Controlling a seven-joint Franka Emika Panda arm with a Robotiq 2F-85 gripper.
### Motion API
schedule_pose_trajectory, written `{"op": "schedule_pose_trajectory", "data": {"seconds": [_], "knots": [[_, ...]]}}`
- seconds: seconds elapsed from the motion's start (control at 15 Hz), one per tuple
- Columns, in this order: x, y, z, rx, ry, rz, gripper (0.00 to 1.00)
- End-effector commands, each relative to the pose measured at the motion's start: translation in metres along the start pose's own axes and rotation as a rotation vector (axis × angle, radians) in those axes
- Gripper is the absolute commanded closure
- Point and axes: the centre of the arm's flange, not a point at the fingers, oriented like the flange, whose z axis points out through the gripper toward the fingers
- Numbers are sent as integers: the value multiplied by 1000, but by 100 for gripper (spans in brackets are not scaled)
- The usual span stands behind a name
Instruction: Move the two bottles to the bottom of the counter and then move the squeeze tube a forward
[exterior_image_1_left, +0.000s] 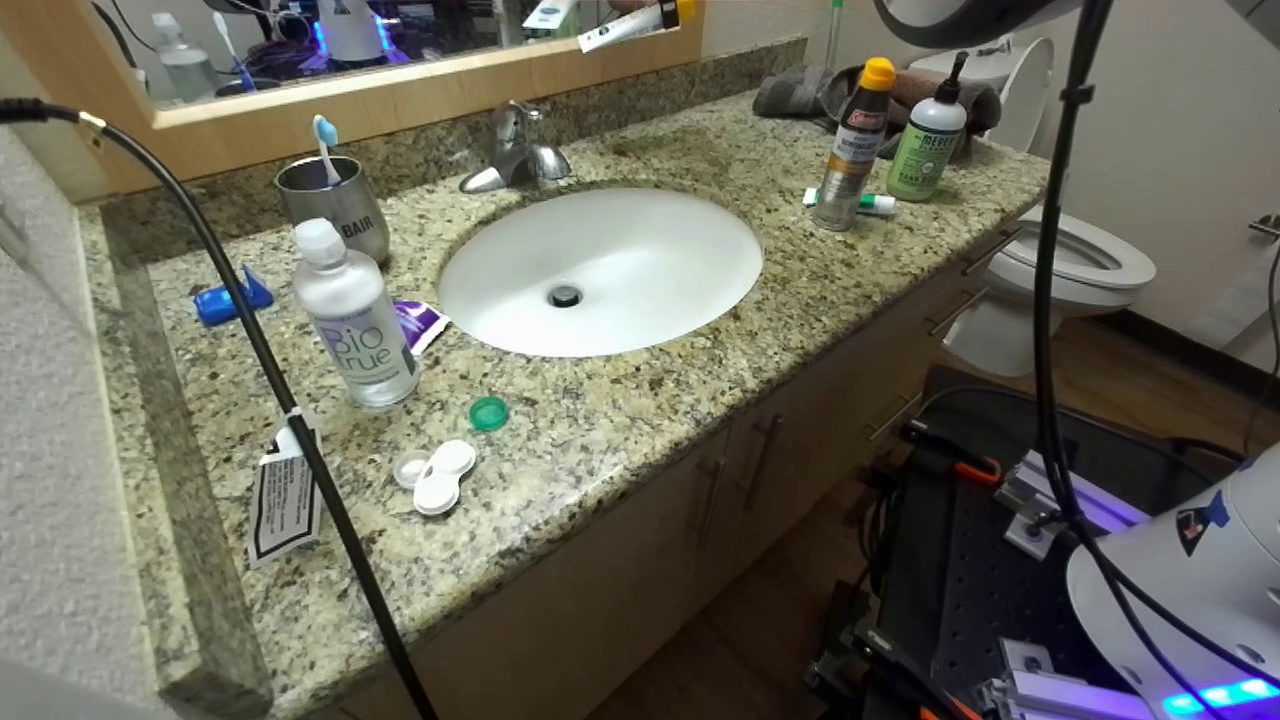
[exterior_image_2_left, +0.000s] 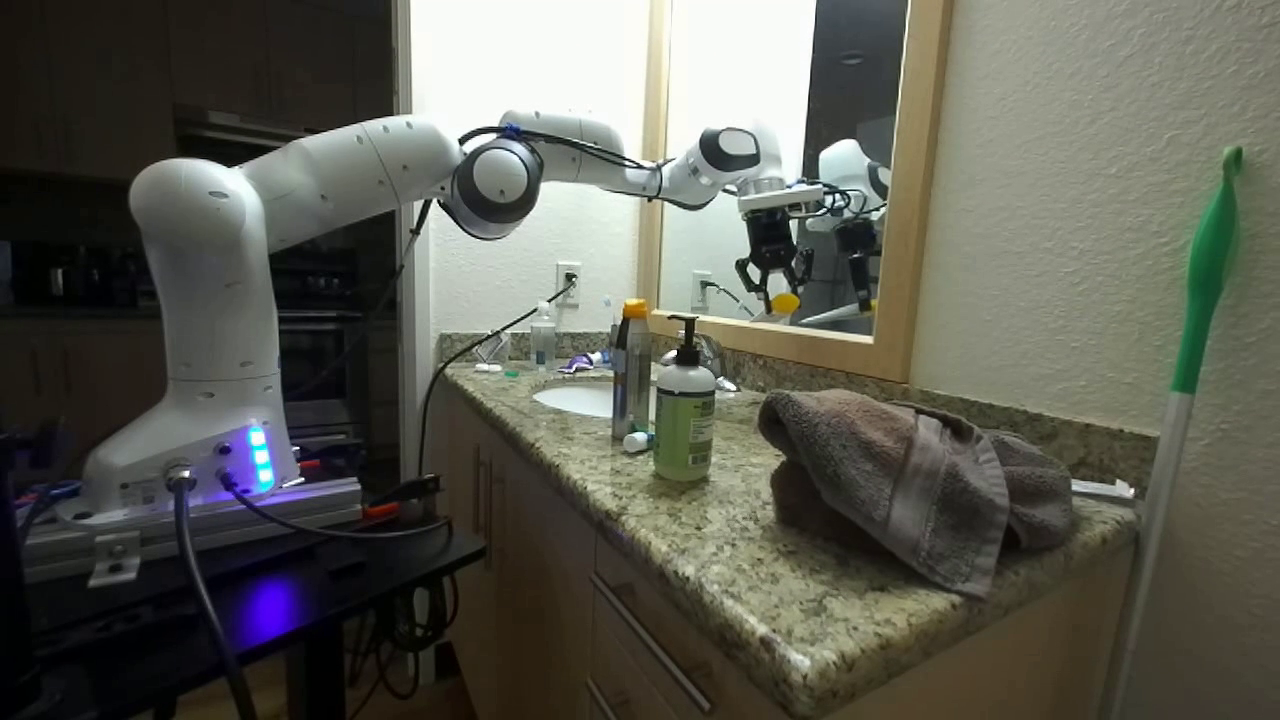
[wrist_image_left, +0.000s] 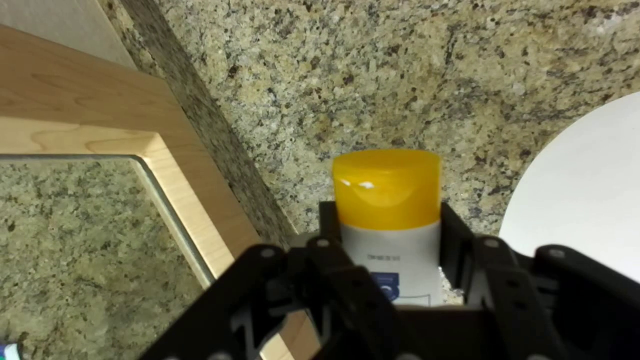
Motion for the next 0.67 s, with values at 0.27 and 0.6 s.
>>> {"op": "schedule_pose_trajectory", "data": {"seconds": [0.27,0.6], "knots": [[0,0,0,0,0,0,77],[-53,-25,101,51,-61,-190,77]]}}
